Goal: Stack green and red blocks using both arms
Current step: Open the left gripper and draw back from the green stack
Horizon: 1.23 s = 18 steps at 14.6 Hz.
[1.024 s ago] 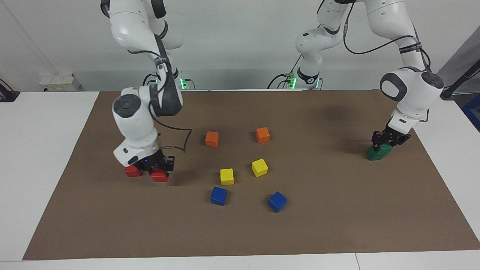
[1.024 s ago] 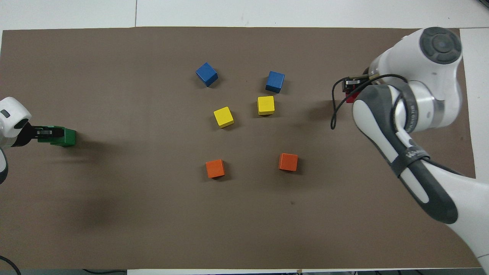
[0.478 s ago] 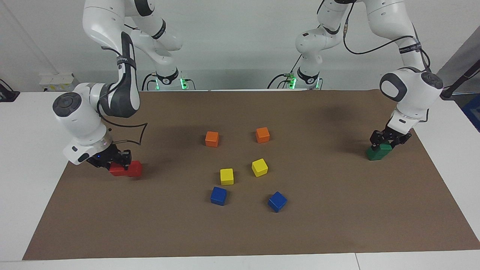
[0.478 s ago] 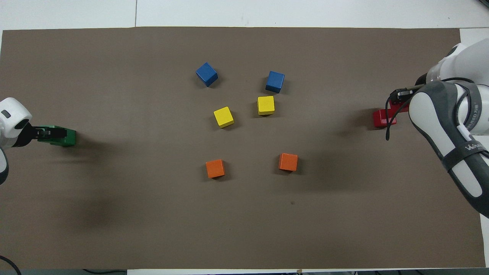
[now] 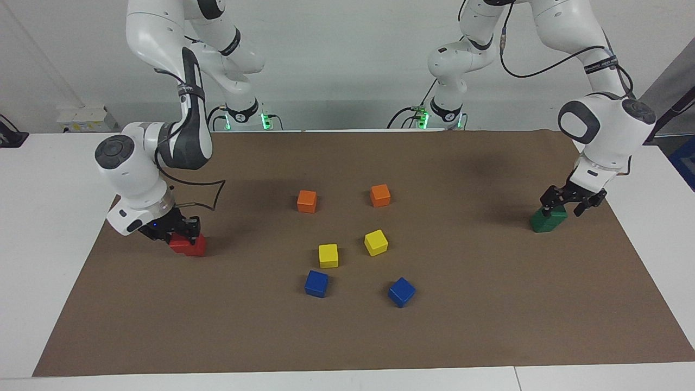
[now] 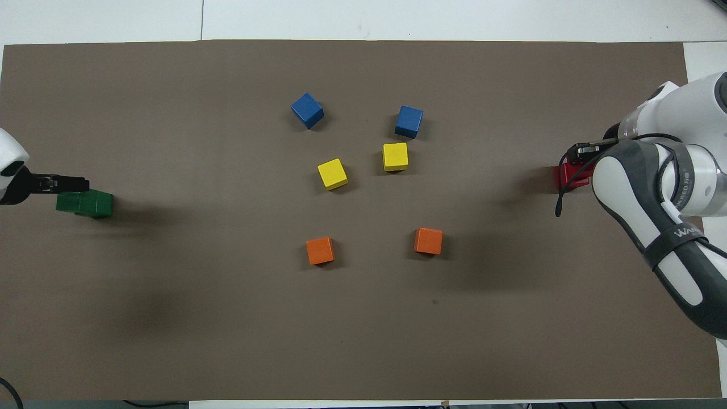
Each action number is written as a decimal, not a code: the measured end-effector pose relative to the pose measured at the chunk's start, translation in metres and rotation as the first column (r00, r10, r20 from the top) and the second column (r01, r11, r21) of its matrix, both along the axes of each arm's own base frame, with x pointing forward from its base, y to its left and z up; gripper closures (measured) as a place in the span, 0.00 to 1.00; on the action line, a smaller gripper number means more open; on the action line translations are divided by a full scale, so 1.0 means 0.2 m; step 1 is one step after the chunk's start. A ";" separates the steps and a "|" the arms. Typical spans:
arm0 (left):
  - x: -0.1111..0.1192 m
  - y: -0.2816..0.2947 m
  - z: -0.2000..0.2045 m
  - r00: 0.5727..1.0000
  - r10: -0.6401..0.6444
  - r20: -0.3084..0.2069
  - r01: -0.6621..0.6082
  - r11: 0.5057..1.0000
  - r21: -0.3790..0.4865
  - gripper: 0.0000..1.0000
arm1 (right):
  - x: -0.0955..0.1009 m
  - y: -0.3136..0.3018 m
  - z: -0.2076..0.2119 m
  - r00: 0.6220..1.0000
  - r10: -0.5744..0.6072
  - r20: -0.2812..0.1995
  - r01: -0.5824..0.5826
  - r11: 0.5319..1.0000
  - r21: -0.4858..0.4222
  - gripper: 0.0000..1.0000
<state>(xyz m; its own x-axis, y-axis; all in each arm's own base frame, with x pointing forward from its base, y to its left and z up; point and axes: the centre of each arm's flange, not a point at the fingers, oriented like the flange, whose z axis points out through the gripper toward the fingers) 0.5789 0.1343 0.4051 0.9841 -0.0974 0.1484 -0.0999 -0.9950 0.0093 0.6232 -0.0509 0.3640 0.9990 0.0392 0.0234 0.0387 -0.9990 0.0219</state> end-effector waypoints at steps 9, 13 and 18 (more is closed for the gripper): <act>0.07 -0.20 0.63 0.991 0.122 -0.062 -0.125 0.991 -0.041 0.00 | -0.06 0.01 -0.02 1.000 -0.015 -0.012 0.015 1.000 0.005 0.45; -0.09 -0.33 0.90 0.983 0.158 -0.092 -0.162 0.986 -0.041 0.00 | -0.07 0.01 -0.02 1.000 -0.015 0.009 0.015 1.000 0.006 0.45; -0.21 -0.45 1.04 0.979 0.166 -0.120 -0.172 0.984 -0.037 0.00 | -0.07 0.01 -0.02 1.000 -0.015 0.010 0.015 1.000 0.006 0.28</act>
